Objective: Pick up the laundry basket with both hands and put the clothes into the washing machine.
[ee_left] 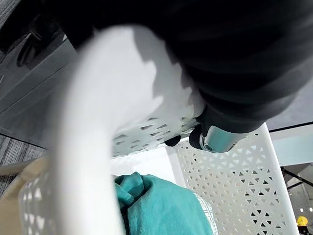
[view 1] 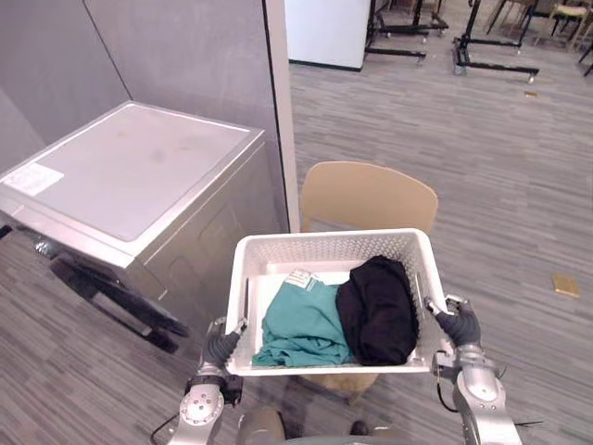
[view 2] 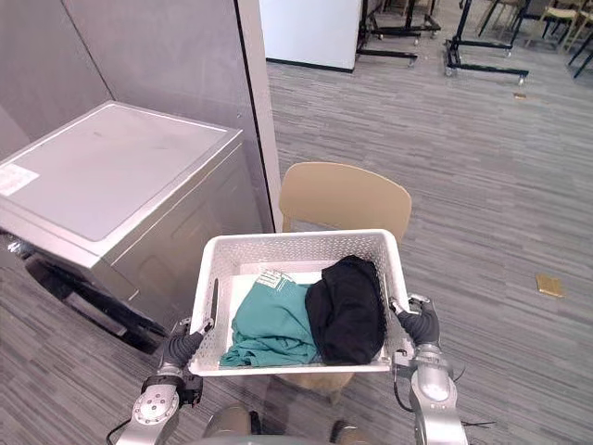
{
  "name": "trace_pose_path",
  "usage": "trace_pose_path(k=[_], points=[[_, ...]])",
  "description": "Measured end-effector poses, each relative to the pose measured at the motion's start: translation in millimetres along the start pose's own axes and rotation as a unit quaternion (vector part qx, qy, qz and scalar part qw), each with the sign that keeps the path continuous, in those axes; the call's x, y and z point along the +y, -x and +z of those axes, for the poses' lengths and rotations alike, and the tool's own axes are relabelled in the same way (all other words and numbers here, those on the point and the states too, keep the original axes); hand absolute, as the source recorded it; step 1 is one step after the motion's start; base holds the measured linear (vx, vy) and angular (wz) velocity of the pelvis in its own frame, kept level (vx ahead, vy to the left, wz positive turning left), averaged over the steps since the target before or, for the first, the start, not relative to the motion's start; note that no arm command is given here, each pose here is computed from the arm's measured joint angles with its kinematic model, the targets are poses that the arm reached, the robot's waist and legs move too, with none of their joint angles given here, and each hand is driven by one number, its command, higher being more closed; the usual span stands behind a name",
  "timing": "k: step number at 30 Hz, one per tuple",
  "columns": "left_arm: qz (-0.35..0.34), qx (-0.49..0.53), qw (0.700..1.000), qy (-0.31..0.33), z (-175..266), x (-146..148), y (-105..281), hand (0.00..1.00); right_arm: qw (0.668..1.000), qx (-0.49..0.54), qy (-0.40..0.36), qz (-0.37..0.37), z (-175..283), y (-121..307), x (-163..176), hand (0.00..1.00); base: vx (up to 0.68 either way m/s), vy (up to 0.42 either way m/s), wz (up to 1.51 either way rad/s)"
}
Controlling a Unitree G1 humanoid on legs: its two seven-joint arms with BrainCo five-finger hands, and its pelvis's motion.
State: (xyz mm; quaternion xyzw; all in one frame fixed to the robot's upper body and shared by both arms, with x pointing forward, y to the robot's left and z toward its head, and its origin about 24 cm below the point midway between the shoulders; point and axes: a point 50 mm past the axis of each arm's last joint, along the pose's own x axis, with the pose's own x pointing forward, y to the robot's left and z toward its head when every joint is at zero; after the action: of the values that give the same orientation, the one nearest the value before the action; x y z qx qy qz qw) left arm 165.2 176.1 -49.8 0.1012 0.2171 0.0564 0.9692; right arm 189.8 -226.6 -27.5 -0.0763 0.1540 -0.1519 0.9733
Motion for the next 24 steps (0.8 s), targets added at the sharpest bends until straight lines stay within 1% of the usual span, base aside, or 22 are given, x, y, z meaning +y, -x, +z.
trace_pose_path(k=[2,5,8,12,13,15,16,18,19,20,22,24], points=[[-0.002,0.017,1.0,-0.018,-8,6,-1,1.0,0.999,0.033,-0.01,0.001,-15,4,6,1.0,0.14,0.201,-0.19],[-0.002,0.022,0.999,-0.026,-11,8,-2,1.0,0.999,0.049,-0.01,0.005,-22,0,10,1.0,0.05,0.147,-0.23],[-0.002,-0.009,0.999,-0.04,8,6,-21,1.0,0.999,0.033,-0.009,0.001,-11,-16,14,1.0,-0.08,0.083,-0.36],[0.026,-0.091,0.994,-0.052,64,8,-61,1.0,0.999,-0.034,-0.024,-0.019,36,-49,25,1.0,-0.23,0.04,-0.32],[0.03,-0.101,0.993,-0.052,72,8,-65,1.0,0.998,-0.043,-0.027,-0.025,42,-52,26,1.0,-0.22,0.011,-0.24],[0.048,-0.139,0.988,-0.048,102,7,-79,1.0,0.996,-0.074,-0.036,-0.045,63,-60,28,1.0,-0.17,-0.015,-0.22],[0.053,-0.147,0.987,-0.046,109,6,-82,1.0,0.994,-0.083,-0.039,-0.051,68,-61,27,1.0,-0.14,-0.028,-0.23],[0.074,-0.186,0.979,-0.033,136,9,-87,1.0,0.988,-0.126,-0.057,-0.07,93,-62,29,1.0,-0.11,-0.018,-0.16],[0.08,-0.197,0.977,-0.03,144,9,-89,0.0,0.986,-0.136,-0.061,-0.074,99,-63,29,1.0,-0.09,-0.033,-0.12],[0.09,-0.216,0.972,-0.023,159,12,-91,0.0,0.982,-0.156,-0.07,-0.081,113,-65,31,0.0,-0.11,-0.06,-0.12],[0.108,-0.241,0.964,-0.002,179,16,-93,0.0,0.977,-0.178,-0.081,-0.087,129,-68,33,0.0,-0.11,-0.058,-0.1],[0.13,-0.272,0.953,0.039,202,18,-93,0.0,0.972,-0.195,-0.09,-0.091,140,-69,36,0.0,-0.05,-0.053,-0.05]])
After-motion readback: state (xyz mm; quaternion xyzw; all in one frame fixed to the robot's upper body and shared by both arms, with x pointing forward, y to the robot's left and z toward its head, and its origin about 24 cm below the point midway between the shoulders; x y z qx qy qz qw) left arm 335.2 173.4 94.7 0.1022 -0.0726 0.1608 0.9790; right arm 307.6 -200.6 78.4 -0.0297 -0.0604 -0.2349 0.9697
